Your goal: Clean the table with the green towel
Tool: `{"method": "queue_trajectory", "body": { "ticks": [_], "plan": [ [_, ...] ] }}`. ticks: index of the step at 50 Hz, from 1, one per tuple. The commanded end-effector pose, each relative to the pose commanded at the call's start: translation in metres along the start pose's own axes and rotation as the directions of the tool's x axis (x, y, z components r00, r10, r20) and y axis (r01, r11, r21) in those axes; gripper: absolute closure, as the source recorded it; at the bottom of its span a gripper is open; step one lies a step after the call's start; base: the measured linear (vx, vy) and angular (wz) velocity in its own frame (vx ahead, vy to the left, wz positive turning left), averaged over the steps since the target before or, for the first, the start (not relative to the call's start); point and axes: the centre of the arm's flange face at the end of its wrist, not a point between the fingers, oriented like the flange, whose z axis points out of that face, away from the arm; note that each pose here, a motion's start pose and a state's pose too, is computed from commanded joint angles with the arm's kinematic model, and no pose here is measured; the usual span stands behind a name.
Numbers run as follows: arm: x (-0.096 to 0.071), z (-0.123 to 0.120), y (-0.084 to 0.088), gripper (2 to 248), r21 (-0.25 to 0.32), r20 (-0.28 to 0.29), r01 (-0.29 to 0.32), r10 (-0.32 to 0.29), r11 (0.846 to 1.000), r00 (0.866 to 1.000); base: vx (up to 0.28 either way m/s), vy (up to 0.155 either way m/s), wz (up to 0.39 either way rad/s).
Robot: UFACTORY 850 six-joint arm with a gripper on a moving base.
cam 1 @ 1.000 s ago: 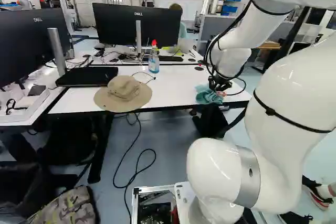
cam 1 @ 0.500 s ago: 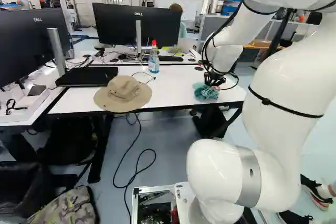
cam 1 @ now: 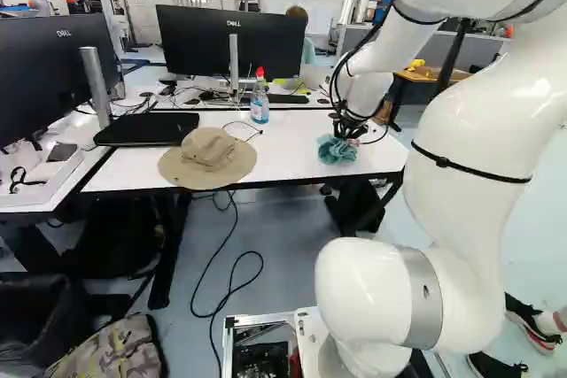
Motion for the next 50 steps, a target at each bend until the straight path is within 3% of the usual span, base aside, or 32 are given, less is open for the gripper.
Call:
{"method": "queue_trajectory", "body": {
  "ticks": [17,40,50],
  "plan": [
    [-0.008,-0.018,-0.026,223,0.032,-0.020,0.046,-0.046,0.998,0.999,0.000,0.000,0.000],
    [-0.040,-0.068,-0.044,223,0.071,-0.071,0.095,-0.090,0.993,0.993,0.000,0.000,0.000],
    [-0.059,-0.078,-0.049,223,0.084,-0.071,0.115,-0.109,0.990,0.991,0.000,0.000,0.000]
  ]
}}
